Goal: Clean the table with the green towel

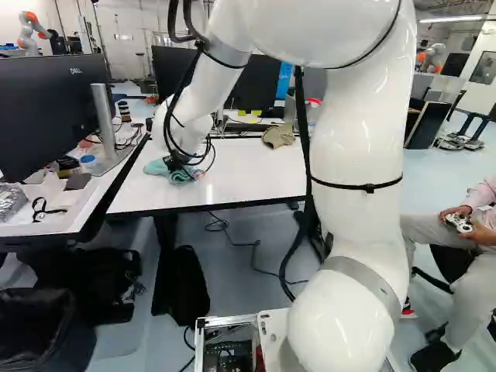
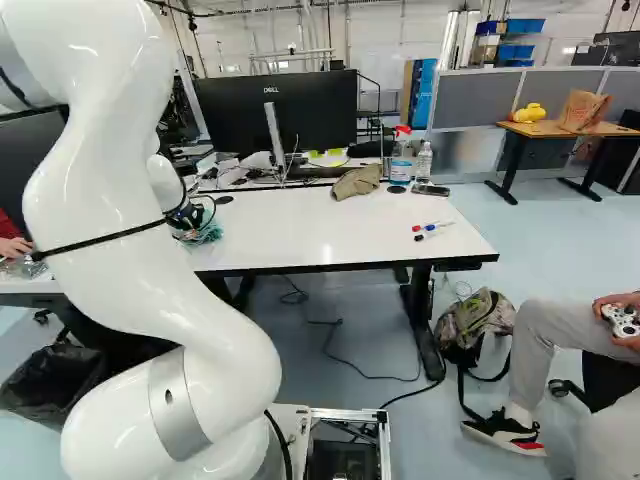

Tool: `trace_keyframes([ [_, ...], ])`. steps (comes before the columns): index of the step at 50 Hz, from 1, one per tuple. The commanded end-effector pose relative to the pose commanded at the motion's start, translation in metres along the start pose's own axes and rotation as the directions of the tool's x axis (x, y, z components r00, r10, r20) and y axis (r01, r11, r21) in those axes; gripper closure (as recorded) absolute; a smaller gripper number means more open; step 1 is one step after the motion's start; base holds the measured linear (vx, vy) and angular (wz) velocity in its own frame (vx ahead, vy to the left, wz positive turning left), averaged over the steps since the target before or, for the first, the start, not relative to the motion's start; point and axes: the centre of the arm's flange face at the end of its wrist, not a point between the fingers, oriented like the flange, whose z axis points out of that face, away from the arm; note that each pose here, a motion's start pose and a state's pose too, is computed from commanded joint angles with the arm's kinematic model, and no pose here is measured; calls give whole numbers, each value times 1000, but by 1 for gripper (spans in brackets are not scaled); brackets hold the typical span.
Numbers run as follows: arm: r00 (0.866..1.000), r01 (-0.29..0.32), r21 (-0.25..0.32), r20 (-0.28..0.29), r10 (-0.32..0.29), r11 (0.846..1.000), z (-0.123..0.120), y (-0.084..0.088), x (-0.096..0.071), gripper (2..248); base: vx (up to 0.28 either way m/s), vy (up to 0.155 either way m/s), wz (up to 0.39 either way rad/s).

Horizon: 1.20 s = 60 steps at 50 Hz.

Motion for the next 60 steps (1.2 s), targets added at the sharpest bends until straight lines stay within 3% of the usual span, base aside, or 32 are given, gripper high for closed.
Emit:
trace_keyframes([
  [25,1000,-7,-5,24,7,1000,-34,4,-38,215,0,0,0],
  [47,999,39,32,32,-40,999,-51,-24,-59,215,0,0,0],
  [60,997,69,57,28,-71,996,-47,-44,-53,215,0,0,0],
])
